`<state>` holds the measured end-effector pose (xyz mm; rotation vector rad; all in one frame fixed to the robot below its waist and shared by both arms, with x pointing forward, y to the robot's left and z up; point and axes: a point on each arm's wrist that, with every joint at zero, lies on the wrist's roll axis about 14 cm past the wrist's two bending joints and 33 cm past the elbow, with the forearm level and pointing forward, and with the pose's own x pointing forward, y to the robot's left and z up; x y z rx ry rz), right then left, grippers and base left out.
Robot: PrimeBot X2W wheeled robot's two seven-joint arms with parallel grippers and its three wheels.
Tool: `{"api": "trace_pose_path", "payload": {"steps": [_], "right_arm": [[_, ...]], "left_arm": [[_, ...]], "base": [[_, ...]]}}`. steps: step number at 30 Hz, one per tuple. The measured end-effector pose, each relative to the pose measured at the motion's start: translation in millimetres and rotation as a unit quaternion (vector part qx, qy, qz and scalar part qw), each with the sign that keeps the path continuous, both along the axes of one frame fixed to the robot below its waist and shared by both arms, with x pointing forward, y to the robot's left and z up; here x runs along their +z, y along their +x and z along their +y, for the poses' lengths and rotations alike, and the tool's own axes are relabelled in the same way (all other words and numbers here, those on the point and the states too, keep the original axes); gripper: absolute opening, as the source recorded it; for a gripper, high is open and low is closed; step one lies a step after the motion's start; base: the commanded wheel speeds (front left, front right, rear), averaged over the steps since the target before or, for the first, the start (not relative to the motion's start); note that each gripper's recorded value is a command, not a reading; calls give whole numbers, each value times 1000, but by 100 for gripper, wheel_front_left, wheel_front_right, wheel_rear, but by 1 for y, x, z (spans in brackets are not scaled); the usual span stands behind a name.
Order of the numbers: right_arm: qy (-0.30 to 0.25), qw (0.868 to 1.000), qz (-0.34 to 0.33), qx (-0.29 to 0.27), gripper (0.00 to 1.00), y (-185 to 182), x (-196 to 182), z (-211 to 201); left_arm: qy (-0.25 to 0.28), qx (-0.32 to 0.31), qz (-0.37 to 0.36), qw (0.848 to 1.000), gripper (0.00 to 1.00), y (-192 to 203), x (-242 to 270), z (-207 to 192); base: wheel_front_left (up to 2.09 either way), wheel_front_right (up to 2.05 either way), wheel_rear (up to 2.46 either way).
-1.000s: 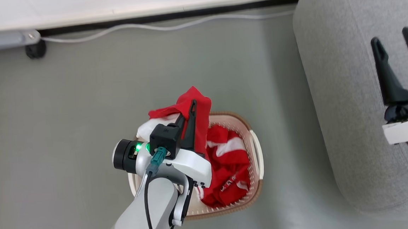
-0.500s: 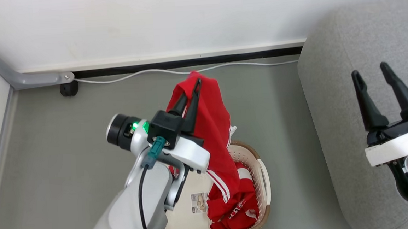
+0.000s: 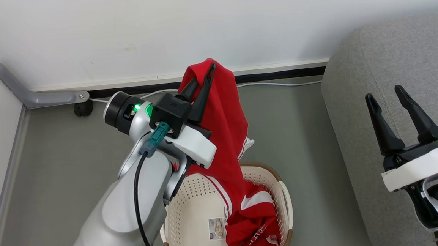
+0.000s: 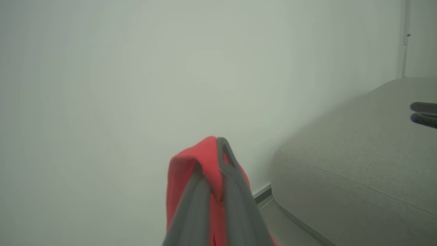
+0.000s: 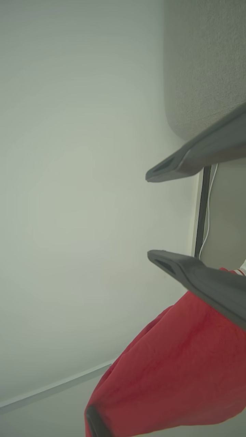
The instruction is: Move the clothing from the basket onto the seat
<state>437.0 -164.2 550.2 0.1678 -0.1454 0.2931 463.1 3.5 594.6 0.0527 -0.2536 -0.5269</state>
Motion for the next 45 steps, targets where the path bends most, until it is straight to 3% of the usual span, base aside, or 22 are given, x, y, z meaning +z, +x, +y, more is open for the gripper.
{"api": "trace_pose_path", "payload": {"steps": [11,21,28,34,45], "right_arm": [[-4,1000,10,21,100,-2,-8,13],[-35,989,18,140,100,-18,-12,69],[-88,971,22,219,100,-23,-16,97],[-153,947,23,282,100,-28,-23,114],[-227,911,36,341,100,-20,-32,125]], "left_arm": [[-11,-48,65,997,0,-3,-14,-12],[15,-100,104,989,0,-12,-22,-32],[24,-120,123,985,0,-18,-28,-40],[28,-135,128,982,0,-24,-30,-45],[29,-158,133,978,0,-35,-25,-52]], "base": [[0,0,0],[0,0,0],[0,0,0],[0,0,0],[0,0,0]]}}
